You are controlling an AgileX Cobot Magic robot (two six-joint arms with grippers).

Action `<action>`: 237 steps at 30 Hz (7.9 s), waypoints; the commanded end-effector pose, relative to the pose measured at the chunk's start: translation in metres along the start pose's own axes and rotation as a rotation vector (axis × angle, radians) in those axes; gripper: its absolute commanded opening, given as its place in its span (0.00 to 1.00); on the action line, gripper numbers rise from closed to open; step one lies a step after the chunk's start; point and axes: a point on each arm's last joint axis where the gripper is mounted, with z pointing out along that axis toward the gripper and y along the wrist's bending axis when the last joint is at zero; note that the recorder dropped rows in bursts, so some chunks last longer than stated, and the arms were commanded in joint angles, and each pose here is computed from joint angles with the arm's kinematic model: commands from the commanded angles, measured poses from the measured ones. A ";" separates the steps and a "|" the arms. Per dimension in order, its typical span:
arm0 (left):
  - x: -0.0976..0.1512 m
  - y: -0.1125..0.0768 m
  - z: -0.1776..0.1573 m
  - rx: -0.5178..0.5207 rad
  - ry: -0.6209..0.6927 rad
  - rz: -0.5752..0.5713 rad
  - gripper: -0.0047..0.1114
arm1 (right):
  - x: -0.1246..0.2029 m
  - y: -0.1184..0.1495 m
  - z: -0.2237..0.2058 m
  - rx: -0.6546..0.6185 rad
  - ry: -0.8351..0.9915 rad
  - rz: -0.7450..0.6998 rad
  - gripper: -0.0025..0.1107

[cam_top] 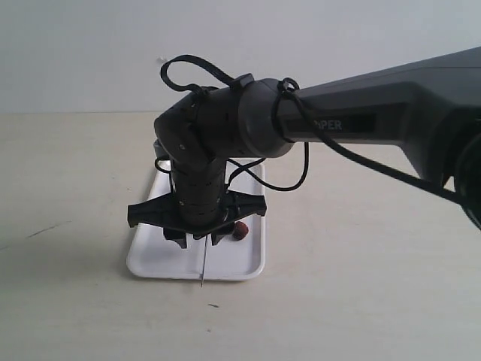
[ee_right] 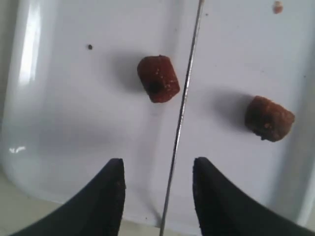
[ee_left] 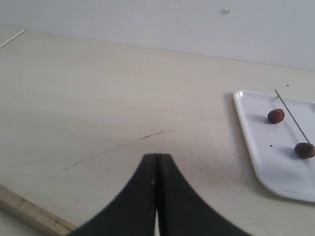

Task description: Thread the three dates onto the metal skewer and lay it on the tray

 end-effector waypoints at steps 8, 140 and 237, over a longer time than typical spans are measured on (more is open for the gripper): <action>-0.001 0.000 0.000 0.005 -0.009 -0.001 0.04 | 0.001 -0.001 0.008 0.032 0.020 0.004 0.38; -0.250 -0.019 0.103 -0.011 -0.086 -0.216 0.04 | -0.055 -0.229 -0.117 0.114 -0.350 -0.282 0.02; -0.013 -0.217 0.395 0.550 1.016 0.907 0.43 | -0.059 -0.221 -0.118 0.031 -0.407 -0.283 0.02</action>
